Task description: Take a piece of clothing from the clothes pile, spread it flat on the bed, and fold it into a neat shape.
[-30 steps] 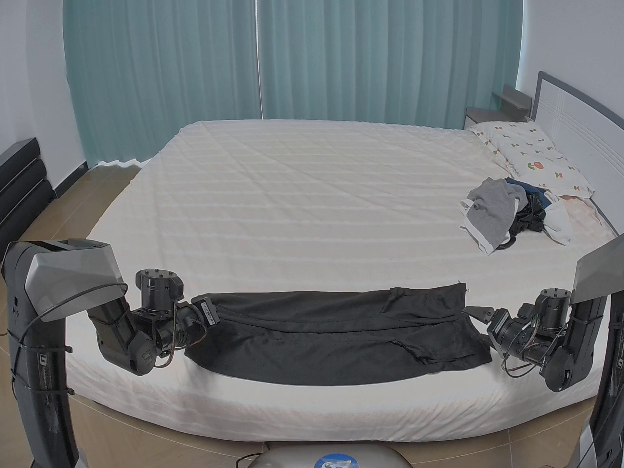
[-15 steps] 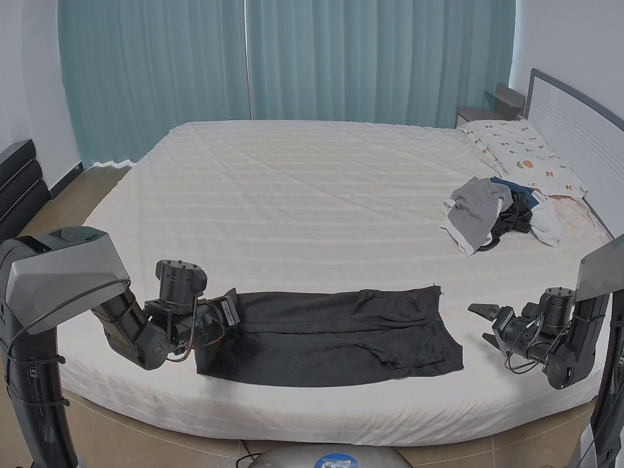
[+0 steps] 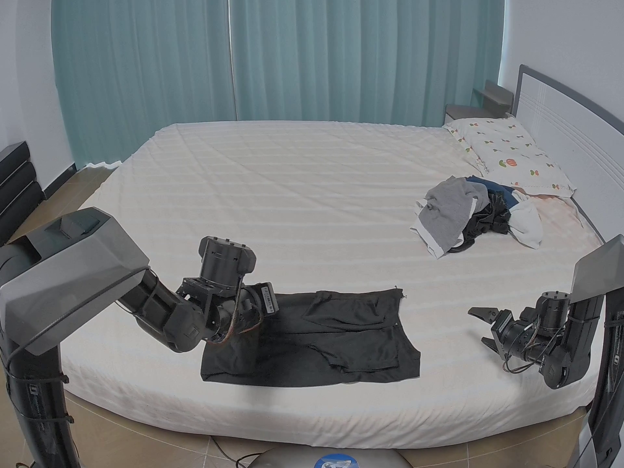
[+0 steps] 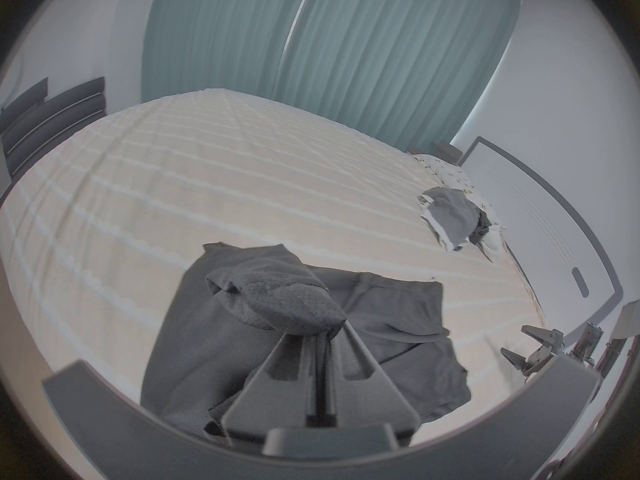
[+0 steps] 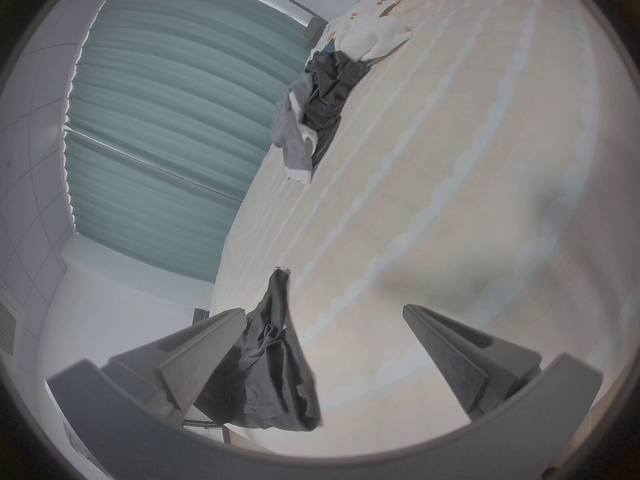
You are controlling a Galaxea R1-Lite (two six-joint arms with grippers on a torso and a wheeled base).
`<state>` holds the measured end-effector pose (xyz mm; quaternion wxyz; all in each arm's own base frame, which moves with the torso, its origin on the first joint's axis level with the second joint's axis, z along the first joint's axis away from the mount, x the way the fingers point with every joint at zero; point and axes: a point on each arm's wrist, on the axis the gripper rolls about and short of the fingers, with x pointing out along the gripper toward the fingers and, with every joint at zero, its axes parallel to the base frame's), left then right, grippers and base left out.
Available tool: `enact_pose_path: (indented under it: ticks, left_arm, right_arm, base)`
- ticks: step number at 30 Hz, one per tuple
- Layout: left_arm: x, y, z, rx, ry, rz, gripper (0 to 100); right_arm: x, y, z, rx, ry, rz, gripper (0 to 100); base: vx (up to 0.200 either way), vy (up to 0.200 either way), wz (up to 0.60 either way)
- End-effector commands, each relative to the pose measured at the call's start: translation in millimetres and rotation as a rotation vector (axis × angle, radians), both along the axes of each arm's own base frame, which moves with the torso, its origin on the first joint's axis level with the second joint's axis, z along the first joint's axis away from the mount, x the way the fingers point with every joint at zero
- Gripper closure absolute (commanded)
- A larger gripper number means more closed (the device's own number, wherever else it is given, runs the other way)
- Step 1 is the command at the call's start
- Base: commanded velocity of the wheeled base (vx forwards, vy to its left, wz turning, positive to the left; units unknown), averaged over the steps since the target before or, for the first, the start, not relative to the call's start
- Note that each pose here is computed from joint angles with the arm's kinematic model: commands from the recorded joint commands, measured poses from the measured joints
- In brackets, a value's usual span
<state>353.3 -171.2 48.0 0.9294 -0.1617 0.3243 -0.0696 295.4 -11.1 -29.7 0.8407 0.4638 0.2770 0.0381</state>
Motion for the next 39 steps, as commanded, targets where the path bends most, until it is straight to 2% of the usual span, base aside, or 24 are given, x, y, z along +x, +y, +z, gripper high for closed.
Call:
enact_pose_path:
  ticks: [1,15,21,25,32,33,39]
  left_arm:
    - [-0.1,-19.6,7.0,-0.009,-0.02,-0.039,100]
    - [-0.5,-49.9,13.2,-0.01,-0.013,-0.097,100]
    - [2.3,-54.7,-2.3,0.005,0.013,-0.103,100]
    - [3.5,-61.1,-5.5,-0.04,0.029,-0.085,100]
    - [5.6,-67.3,-12.3,-0.051,0.038,-0.086,100]
    - [5.5,-67.3,-11.7,-0.061,0.041,-0.084,0]
    - [3.4,-71.9,-9.2,-0.115,0.052,-0.076,0]
  right_arm:
    - [0.3,0.9,-4.2,-0.004,0.004,0.003,0]
    - [-0.9,3.2,-6.4,-0.007,0.013,0.009,0]
    - [-0.9,3.6,-6.8,-0.01,0.014,0.011,0]
    - [-0.9,3.6,-6.8,-0.012,0.014,0.012,0]
    - [-1.3,4.1,-7.4,-0.018,0.014,0.017,0]
    - [-1.3,4.1,-7.4,-0.018,0.014,0.017,0]
    - [-1.9,4.1,-9.3,-0.034,0.016,0.023,0]
  base:
    - [0.0,-0.2,0.0]
    - [0.0,-0.2,0.0]
    - [0.0,0.0,0.0]
    - [0.0,0.0,0.0]
    - [0.0,0.0,0.0]
    - [0.0,0.0,0.0]
    - [0.0,0.0,0.0]
